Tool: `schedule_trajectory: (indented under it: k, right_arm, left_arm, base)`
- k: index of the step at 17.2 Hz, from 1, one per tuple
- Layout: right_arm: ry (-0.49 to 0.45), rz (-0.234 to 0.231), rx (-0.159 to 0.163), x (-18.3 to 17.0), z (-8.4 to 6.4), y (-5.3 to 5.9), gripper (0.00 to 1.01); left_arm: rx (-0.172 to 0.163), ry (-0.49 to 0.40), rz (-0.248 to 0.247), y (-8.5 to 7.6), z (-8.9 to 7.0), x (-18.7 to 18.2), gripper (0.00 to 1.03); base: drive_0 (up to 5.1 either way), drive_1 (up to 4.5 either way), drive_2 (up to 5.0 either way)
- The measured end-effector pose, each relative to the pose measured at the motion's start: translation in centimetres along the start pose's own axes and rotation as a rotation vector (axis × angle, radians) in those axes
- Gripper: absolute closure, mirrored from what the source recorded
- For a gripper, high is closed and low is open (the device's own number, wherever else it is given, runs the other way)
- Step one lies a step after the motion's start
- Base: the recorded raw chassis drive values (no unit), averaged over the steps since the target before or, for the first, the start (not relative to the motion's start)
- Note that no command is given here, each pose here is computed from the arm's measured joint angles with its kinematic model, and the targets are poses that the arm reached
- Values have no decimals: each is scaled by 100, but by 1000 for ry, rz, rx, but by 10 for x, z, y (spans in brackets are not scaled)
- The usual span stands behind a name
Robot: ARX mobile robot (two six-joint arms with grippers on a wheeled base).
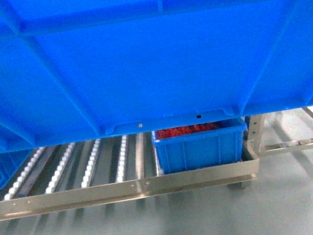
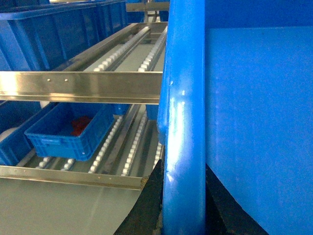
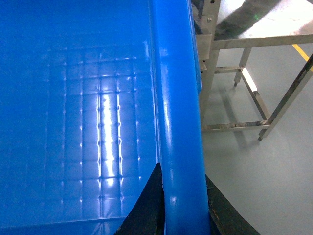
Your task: Place box next to blue box on left shelf
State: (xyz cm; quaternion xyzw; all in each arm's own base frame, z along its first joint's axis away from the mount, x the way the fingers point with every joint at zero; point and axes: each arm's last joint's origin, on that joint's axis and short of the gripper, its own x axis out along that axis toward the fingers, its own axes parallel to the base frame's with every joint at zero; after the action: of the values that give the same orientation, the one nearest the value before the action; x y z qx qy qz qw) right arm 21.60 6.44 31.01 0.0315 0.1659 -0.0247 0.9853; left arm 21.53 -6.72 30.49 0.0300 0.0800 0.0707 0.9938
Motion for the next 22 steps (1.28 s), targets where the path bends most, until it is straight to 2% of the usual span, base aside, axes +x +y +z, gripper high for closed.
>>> schedule_trajectory:
  k: [22]
  right_arm:
    - [0, 0, 0, 0, 0, 0, 91]
  left_arm:
    - [0, 0, 0, 0, 0, 0, 91]
  base:
    - [-493, 244, 244]
